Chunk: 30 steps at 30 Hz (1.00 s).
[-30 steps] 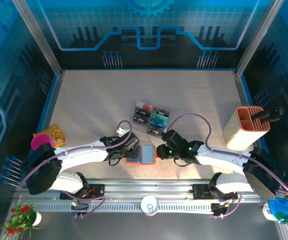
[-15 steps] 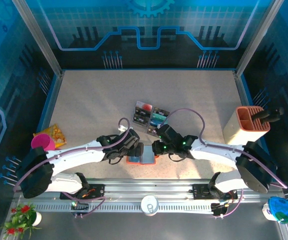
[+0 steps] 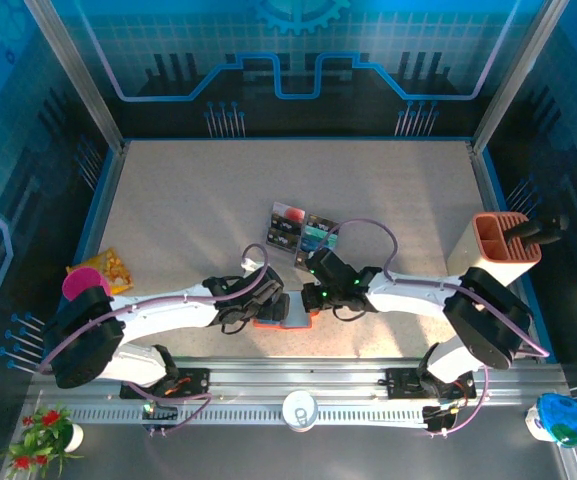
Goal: Put the credit cards into the card holder
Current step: Flip over the card slot on the card holder.
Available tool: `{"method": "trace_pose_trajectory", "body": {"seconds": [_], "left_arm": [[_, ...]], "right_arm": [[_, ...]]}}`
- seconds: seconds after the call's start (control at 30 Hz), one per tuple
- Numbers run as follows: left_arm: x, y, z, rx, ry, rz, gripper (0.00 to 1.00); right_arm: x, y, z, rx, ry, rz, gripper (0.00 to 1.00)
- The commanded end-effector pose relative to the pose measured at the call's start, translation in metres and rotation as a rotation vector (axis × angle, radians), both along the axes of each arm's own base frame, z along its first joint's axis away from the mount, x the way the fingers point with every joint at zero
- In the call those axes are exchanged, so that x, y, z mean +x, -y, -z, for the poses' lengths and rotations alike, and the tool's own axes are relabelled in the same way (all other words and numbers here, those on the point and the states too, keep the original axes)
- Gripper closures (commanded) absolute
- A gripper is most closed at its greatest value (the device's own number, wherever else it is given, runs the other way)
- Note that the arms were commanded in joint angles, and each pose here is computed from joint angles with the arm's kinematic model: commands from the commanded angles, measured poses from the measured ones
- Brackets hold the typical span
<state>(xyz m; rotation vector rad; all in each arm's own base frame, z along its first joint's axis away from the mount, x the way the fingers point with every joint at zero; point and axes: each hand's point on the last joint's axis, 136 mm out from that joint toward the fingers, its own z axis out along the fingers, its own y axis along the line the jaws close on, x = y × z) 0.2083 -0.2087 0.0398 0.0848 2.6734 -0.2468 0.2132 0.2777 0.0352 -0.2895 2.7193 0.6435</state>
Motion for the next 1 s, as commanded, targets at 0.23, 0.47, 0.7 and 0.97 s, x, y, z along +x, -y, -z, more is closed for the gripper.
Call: {"method": "trace_pose_trajectory", "body": {"seconds": [0.23,0.47,0.7,0.97], "left_arm": [[0.0,0.01,0.003,-0.031,0.002,0.024,0.01],[0.0,0.011,0.007,-0.028,-0.007,0.032,0.01],[-0.004,0.009,0.017,-0.016,-0.022,0.035,0.01],[-0.008,0.001,0.03,0.023,-0.04,0.034,0.02]], "right_arm": [[0.001,-0.016,0.014,0.03,-0.051,-0.037,0.99],[-0.004,-0.022,0.022,0.048,-0.082,-0.042,0.99],[-0.004,-0.022,0.023,0.054,-0.084,-0.041,0.99],[-0.001,-0.022,0.011,0.069,-0.063,-0.032,0.98]]}}
